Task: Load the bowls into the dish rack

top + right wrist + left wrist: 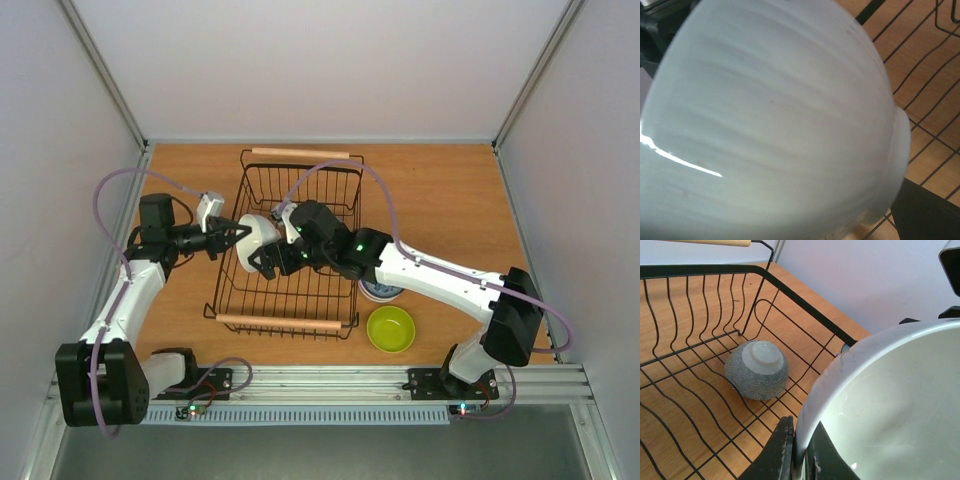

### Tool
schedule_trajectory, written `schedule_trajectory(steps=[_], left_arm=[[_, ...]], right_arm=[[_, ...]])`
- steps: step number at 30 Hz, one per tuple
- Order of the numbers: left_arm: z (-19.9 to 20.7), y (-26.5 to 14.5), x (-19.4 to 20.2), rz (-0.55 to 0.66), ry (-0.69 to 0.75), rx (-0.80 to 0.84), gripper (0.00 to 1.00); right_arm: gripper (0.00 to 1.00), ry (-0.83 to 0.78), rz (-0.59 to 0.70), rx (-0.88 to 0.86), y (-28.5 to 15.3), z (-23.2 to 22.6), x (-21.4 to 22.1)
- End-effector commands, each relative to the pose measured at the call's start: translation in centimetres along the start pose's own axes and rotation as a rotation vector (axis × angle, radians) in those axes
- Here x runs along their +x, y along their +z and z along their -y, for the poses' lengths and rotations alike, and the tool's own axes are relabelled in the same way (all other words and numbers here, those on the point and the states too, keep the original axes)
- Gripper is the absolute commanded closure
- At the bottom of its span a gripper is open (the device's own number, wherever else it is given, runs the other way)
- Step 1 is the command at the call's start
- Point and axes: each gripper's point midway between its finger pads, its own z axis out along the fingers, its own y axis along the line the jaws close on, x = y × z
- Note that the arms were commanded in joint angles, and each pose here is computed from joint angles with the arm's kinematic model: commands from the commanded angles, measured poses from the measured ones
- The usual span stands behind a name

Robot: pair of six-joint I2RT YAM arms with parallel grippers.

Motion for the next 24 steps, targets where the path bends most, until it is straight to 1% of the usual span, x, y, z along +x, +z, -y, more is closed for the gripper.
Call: schedule_trajectory(steps=[1, 3, 6, 7, 10, 11, 12, 13, 14, 15, 16, 17, 18, 19, 20, 24], left_arm=[[2.4, -0.3, -1.0, 0.024, 0.043, 0.135, 1.00], [2.5, -0.3, -1.0, 0.020, 0.037, 0.153, 1.00], [2.5, -0.2, -0.9, 0.015, 0.034, 0.164, 1.00], [2.4, -0.2, -0.9, 0.013, 0.033, 0.161, 1.00], [2.2, -0.2, -0.9, 0.008, 0.032, 0.144, 0.99], [2.1, -0.2, -0.9, 0.008, 0.037, 0.135, 1.00], [2.0, -0.2, -0.9, 0.007, 0.044, 0.121, 0.99], [1.8, -0.3, -1.0, 0.007, 0.055, 0.101, 1.00], [1.5, -0.3, -1.0, 0.008, 0.068, 0.074, 0.99], [1.0, -0.4, -1.2, 0.011, 0.076, 0.033, 0.89], [0.3, -0.4, -1.3, 0.015, 0.084, -0.013, 0.74], [-0.2, -0.5, -1.5, 0.019, 0.082, -0.060, 0.56], [-0.8, -0.7, -1.7, 0.026, 0.084, -0.108, 0.46], [-1.4, -0.9, -1.9, 0.036, 0.095, -0.154, 0.41], [-1.9, -1.2, -2.4, 0.051, 0.107, -0.205, 0.39], [-5.2, -2.6, -3.2, 0.075, 0.085, -0.424, 0.37]], right_arm=[[0.05, -0.003, 0.094, -0.027, -1.1, -0.6, -1.8], [0.12, -0.008, 0.107, -0.048, -1.4, -1.0, -1.9], [0.31, -0.023, 0.113, -0.077, -1.5, -1.4, -1.8], [0.38, -0.026, 0.110, -0.080, -1.5, -1.5, -1.8], [0.65, -0.032, 0.104, -0.082, -1.4, -1.5, -1.6], [0.76, -0.032, 0.104, -0.080, -1.4, -1.4, -1.6], [0.93, -0.032, 0.105, -0.076, -1.4, -1.4, -1.7], [0.98, -0.029, 0.101, -0.065, -1.5, -1.2, -1.6], [0.99, -0.066, 0.097, -0.053, -1.5, -1.1, -1.5], [0.99, -0.085, 0.088, -0.029, -1.5, -0.7, -1.5], [0.99, -0.101, 0.078, 0.010, -1.6, -0.2, -1.6], [0.99, -0.118, 0.064, 0.059, -1.7, 0.5, -1.7], [0.99, -0.139, 0.047, 0.110, -1.8, 1.2, -1.8], [0.99, -0.158, 0.030, 0.187, -1.8, 2.4, -1.9], [0.99, -0.182, 0.011, 0.245, -1.8, 3.2, -2.1], [0.99, -0.288, -0.062, 0.420, -0.7, 5.8, -2.6]])
